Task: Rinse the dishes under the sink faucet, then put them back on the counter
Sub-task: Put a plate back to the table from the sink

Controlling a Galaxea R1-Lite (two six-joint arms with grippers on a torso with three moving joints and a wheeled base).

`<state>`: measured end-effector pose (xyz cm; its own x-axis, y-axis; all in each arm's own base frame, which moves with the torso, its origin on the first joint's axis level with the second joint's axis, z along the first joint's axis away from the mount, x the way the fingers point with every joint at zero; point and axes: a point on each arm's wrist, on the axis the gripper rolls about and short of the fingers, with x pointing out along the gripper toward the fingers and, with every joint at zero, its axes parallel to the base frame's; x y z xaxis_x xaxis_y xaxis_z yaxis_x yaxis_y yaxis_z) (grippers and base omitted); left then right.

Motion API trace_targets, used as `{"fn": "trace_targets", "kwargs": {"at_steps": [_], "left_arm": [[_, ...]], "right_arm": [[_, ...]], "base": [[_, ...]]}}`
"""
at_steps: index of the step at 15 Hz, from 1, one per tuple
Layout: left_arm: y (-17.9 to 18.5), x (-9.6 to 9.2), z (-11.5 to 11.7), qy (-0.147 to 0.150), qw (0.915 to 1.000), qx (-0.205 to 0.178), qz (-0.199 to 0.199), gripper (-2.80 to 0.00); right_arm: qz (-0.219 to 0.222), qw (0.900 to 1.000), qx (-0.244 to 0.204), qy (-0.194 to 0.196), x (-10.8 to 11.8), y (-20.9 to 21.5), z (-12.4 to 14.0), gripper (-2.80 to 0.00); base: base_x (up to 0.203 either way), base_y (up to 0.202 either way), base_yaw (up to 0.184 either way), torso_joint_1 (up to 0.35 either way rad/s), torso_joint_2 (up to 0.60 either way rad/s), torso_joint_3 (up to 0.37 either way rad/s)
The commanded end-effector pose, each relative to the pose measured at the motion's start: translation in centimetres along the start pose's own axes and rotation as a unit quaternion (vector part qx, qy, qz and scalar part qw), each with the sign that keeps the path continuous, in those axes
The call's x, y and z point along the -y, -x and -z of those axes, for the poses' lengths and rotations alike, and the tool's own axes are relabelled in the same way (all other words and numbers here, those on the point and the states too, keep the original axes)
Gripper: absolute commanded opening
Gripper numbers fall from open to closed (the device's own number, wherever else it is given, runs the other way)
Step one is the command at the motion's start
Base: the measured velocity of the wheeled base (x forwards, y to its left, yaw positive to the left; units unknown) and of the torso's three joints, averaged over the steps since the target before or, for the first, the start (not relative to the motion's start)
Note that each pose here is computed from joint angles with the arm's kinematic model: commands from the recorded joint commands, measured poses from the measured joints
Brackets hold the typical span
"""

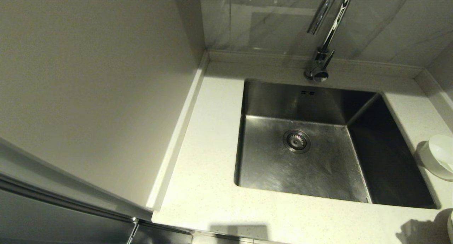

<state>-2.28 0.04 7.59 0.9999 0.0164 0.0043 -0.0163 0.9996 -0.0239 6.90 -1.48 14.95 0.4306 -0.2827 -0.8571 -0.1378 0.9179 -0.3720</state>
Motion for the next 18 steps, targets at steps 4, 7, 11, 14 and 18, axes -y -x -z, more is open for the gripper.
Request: {"fn": "trace_targets", "kwargs": {"at_steps": [4,7,11,14,18], "left_arm": [[0.0,0.0,0.0,0.000,1.0000,0.002,0.000,-2.80],[0.0,0.0,0.0,0.000,1.0000,0.002,0.000,-2.80],[0.0,0.0,0.0,0.000,1.0000,0.002,0.000,-2.80],[0.0,0.0,0.0,0.000,1.0000,0.002,0.000,-2.80],[0.0,0.0,0.0,0.000,1.0000,0.002,0.000,-2.80]], "right_arm": [[-0.003,1.000,-0.009,-0.007,0.1,-0.2,-0.3,-2.80],[0.006,1.000,0.012,-0.011,0.3,-0.5,-0.8,-2.80],[0.011,1.000,0.021,-0.015,0.7,-1.3,-2.2,-2.80],[0.013,0.999,0.017,-0.036,0.9,-1.8,-2.8,-2.80],[0.026,0.998,0.009,-0.049,1.2,-2.0,-3.3,-2.80]], "base": [[0.000,0.000,0.000,0.000,0.00,0.000],[0.000,0.000,0.000,0.000,0.00,0.000],[0.000,0.000,0.000,0.000,0.00,0.000],[0.000,0.000,0.000,0.000,0.00,0.000],[0.000,0.000,0.000,0.000,0.00,0.000]]}}
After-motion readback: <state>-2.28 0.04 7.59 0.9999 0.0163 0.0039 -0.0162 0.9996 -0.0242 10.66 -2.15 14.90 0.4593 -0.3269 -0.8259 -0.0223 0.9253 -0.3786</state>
